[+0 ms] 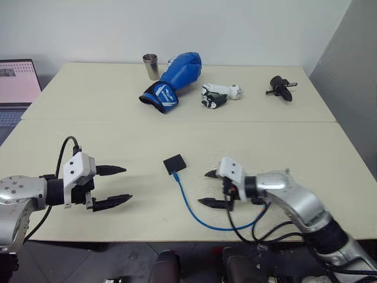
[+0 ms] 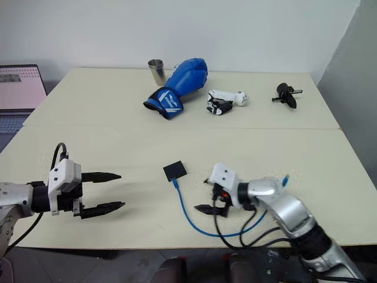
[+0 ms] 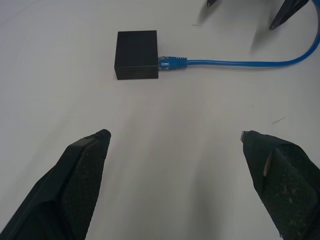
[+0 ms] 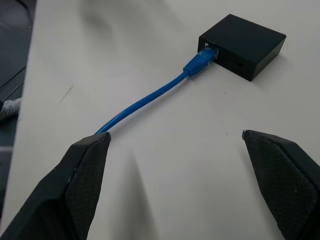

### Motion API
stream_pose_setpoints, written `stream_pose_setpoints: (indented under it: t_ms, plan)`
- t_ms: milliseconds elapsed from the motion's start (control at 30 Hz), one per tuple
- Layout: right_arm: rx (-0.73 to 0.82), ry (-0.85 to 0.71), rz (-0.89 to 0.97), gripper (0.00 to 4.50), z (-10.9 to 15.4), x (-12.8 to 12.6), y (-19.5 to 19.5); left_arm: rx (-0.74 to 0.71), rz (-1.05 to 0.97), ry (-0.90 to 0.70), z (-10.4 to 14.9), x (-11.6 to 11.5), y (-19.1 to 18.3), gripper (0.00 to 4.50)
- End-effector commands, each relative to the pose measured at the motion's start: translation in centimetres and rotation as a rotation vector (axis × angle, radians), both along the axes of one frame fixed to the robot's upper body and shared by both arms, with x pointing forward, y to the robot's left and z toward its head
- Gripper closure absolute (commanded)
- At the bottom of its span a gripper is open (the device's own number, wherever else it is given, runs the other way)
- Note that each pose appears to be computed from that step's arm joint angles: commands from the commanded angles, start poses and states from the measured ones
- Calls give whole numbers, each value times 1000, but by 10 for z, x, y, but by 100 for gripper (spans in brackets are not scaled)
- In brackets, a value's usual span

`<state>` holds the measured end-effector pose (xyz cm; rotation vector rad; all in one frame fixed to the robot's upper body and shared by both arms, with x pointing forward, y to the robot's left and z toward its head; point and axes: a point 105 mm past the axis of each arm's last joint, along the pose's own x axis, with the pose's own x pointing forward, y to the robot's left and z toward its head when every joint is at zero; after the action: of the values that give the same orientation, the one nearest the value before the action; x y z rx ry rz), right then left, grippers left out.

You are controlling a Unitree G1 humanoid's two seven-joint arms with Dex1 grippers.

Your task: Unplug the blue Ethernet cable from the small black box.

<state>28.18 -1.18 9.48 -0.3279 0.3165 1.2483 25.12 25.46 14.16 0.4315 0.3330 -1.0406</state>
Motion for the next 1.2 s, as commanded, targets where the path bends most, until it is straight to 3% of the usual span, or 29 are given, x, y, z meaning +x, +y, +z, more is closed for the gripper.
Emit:
stream_pose_setpoints:
  t_ms: [33,267,367,867,1200]
  plan:
    - [-35,-11,-89,4,-7,17,21,22,-43,-34,9,3,-5,2]
    - [-46,25,-160,4,-16,24,37,20,-56,-41,8,5,-10,2]
    - [-65,11,-167,51,-17,25,36,17,-56,-46,8,6,-11,2]
    - [-131,-71,-165,434,-4,36,-1,5,-72,-73,8,15,-20,2]
    - [-236,-175,-90,446,17,35,-51,-2,-83,-85,7,20,-26,2]
